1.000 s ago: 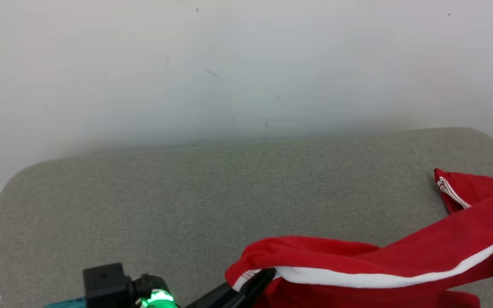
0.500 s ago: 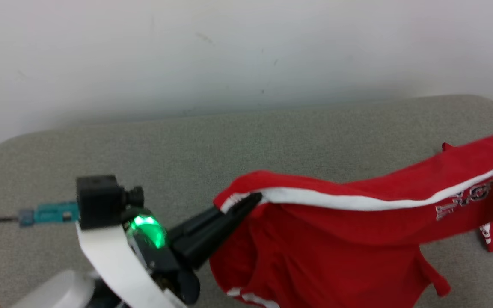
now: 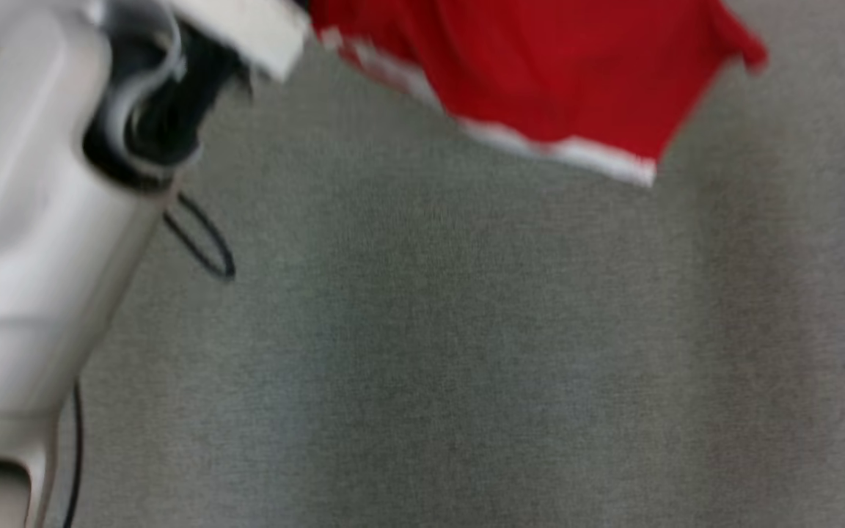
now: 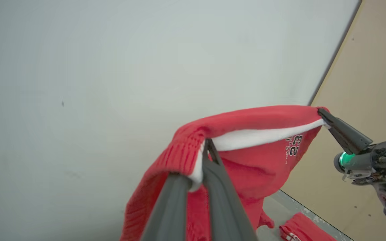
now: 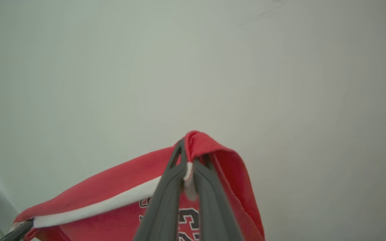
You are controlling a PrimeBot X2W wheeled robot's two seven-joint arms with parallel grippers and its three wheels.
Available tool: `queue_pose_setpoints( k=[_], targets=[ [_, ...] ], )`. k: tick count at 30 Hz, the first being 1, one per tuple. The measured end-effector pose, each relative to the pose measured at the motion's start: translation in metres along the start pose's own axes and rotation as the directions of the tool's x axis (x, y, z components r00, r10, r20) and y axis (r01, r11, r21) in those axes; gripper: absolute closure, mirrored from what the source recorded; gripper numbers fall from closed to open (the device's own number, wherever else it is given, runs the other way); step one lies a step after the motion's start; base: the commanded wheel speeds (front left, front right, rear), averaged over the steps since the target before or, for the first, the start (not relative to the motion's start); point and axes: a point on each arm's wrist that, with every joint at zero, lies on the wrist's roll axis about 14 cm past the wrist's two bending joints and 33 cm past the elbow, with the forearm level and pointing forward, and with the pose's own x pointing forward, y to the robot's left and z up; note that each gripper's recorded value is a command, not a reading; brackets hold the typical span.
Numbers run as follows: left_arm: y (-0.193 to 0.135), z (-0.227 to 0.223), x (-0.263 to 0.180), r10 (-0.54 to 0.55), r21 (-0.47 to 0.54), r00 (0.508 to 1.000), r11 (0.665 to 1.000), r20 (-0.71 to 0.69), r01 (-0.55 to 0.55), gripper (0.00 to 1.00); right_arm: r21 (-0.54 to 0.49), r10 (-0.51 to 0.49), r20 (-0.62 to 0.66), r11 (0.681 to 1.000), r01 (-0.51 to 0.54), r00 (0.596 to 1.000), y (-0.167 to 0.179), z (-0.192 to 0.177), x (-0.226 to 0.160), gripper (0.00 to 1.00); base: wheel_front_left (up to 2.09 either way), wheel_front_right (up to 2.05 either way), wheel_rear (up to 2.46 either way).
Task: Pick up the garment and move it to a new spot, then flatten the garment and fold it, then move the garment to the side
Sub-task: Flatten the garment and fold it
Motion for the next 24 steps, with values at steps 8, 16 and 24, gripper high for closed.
queue_pose_setpoints(
  k=[8,16,24],
  targets=[
    [0.062,-0.05,0.048,0.092,0.046,0.988,0.994,0.12,-0.098,1.0,0.01,-0.104,-0.014,0.994,0.104,0.994,-0.05,-0.065,0.044,1.0,0.0,0.0,0.0],
    [0.036,-0.187,-0.01,0.07,-0.092,0.986,0.992,-0.148,-0.084,1.0,0.09,-0.245,-0.195,0.96,0.266,0.95,-0.102,-0.158,-0.046,1.0,0.0,0.0,0.0],
    [-0.009,-0.221,-0.093,0.035,-0.189,0.962,0.978,-0.269,-0.088,1.0,0.068,-0.322,-0.383,0.925,0.375,0.866,-0.111,-0.192,-0.168,1.0,0.0,0.0,0.0]
  ],
)
